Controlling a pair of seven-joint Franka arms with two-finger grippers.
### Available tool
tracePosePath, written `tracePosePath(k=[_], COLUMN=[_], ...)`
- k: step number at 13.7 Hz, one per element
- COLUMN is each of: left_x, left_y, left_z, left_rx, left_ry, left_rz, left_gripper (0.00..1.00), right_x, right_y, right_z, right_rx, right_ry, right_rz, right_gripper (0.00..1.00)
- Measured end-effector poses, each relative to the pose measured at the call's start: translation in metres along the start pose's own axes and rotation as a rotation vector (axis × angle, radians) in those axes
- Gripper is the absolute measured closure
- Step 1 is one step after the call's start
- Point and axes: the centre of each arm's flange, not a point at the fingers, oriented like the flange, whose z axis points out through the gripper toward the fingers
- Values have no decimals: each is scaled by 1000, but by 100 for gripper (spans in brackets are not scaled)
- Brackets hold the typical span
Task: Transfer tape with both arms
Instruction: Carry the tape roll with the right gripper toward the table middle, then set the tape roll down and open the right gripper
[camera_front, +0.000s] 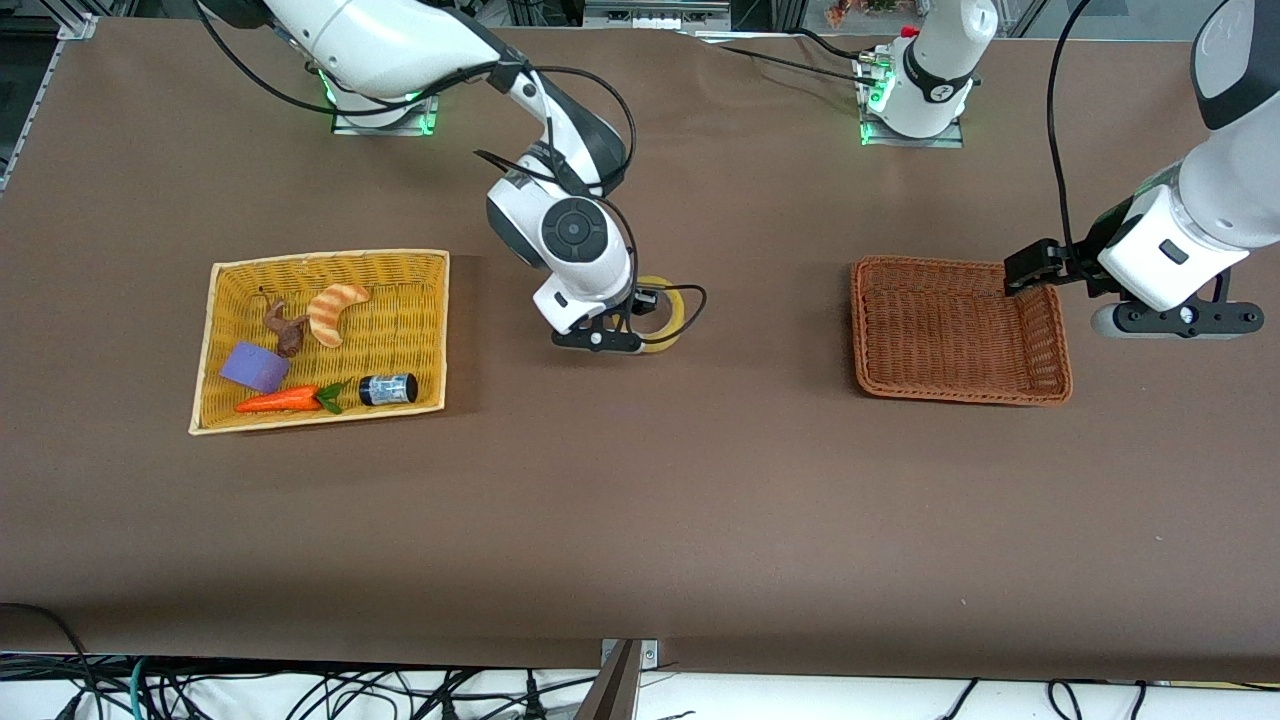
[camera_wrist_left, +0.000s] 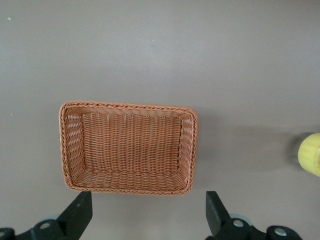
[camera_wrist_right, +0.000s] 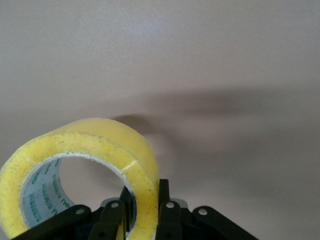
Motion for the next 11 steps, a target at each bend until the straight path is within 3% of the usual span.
tracePosePath(k=[5,7,8,11], left_x=[0,0,0,0], left_y=[-4,-1,0,1], left_z=[0,0,0,0], left_rx=[-2,-3,-3,-3], left_ry=[0,0,0,0], left_rz=[-7,-3,0,3], left_gripper=[0,0,0,0], right_x=[-1,2,5,18], right_y=[-5,-4,-2,-4], right_z=[40,45,43,14], right_rx=[2,-6,-21,-52], right_ry=[5,14,40,136], right_rz=[-17,-21,-40,-93], right_gripper=[78,73,67,37])
